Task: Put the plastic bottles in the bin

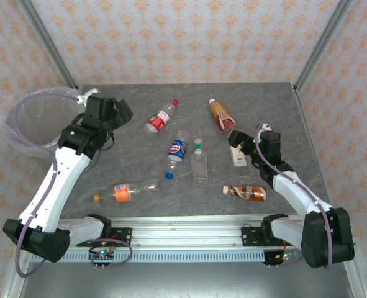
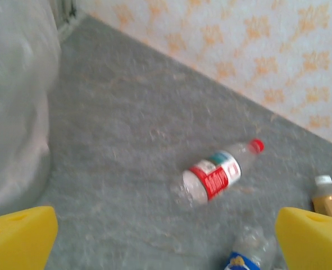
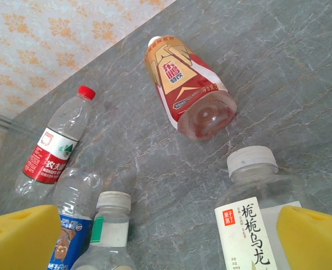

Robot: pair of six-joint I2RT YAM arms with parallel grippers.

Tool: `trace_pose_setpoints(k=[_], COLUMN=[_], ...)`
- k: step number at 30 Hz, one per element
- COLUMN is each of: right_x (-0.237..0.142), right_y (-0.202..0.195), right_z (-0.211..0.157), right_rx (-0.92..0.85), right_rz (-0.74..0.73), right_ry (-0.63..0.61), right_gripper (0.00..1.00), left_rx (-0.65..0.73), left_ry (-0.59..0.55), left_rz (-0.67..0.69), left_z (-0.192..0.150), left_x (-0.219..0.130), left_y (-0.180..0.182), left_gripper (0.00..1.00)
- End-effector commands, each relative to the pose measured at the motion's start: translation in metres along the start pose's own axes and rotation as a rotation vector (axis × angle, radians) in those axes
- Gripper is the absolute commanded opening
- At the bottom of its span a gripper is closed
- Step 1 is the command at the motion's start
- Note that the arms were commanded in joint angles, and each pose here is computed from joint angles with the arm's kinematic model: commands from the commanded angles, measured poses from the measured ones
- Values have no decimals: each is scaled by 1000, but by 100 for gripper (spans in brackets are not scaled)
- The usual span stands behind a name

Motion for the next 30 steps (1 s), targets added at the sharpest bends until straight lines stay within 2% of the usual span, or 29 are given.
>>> trace_pose_setpoints(k=[1, 3, 6, 10, 13, 17, 20, 22, 27, 30], right_x=[-8, -9, -9, -9, -10, -9, -12, -14, -28, -37], right_y=[13, 12, 10, 9, 7, 4, 3, 1, -1, 12], right_z=[11, 11, 9, 8, 4, 0, -3, -4, -6, -12], right_rx=[-10, -9, -7, -6, -12, -9, -6, -8, -15, -62], right_rz=[44, 41, 38, 32, 27, 24, 30, 26, 16, 115], right_ry=[-41, -51, -58, -40, -36, -27, -36, -51, -84, -46], right_gripper=[99, 99, 99, 99, 99, 99, 99, 99, 99, 99], left_rx=[-214, -332, -433, -486, -527, -612, -736, -754, -758, -850], left_ry=[133, 196, 205, 260, 325, 473, 562, 572, 676, 765], left_rz=[39, 43, 106, 180, 302, 417, 361, 351, 482, 466], left_z=[-43, -67, -81, -94, -108, -130, -144, -147, -170, -194], left_x=[1, 2, -7, -31, -43, -48, -42, -37, -21, -1], left_y=[21, 31, 52, 69, 86, 91, 79, 76, 76, 68], left_gripper=[100, 100, 100, 100, 100, 100, 100, 100, 100, 100])
Point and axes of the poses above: each hand's point on the last joint's axis, 136 mm out from that joint toward the fingers, its own x axis out along the fingers, its own y axis along the line the jaws close on, z = x × y, the point moved 6 cm from there along -x, back along the fingers, and after that the axes turned 1 degree about -x, right-handed, at the moved point
